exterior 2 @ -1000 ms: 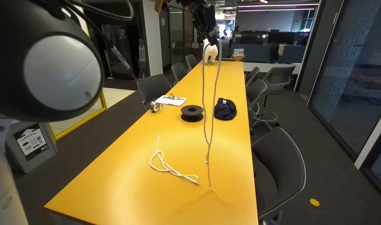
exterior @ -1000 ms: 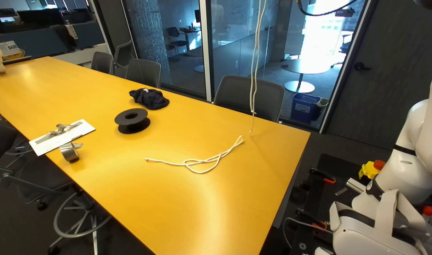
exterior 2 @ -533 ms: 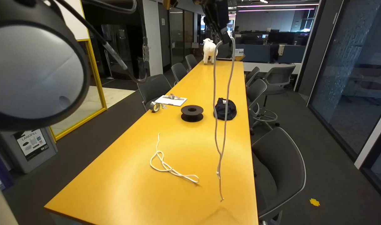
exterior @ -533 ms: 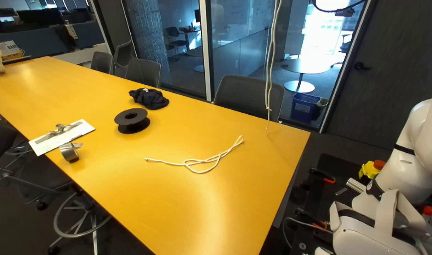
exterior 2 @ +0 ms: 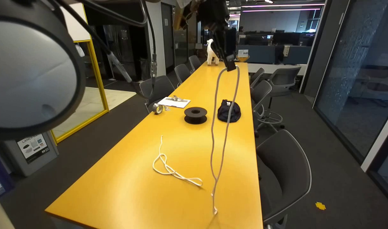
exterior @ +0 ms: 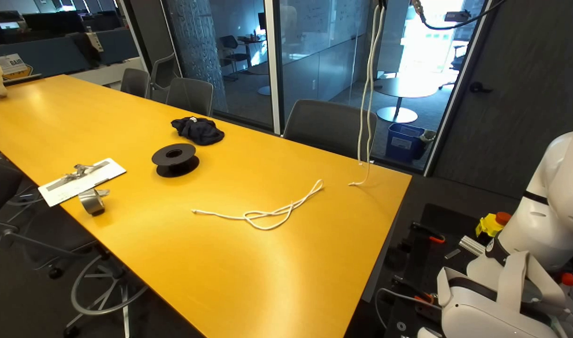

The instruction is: Separate the two white ropes

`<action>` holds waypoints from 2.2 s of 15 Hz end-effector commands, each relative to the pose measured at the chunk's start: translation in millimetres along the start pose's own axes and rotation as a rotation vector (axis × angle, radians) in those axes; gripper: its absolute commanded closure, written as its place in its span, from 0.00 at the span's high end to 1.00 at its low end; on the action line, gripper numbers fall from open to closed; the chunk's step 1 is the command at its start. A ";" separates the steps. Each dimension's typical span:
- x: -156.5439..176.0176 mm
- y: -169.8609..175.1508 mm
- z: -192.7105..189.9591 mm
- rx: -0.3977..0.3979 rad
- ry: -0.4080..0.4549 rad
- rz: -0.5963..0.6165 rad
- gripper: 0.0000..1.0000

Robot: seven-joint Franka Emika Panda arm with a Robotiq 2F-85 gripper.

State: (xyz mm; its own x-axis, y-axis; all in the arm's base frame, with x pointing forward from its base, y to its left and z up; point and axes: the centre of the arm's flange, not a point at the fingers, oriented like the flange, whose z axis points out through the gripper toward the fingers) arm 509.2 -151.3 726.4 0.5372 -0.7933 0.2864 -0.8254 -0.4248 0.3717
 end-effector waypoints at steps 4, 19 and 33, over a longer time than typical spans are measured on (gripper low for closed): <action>11.1 -36.6 23.9 -0.004 -0.013 -0.080 0.02; 66.5 -224.2 52.5 0.092 0.063 -0.246 0.02; 59.9 -378.8 155.1 0.331 -0.141 -0.553 0.02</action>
State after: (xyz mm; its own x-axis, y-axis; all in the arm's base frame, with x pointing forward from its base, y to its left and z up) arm 752.4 -107.0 462.9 0.8558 -0.5157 0.0406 -0.5123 -0.8342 0.2041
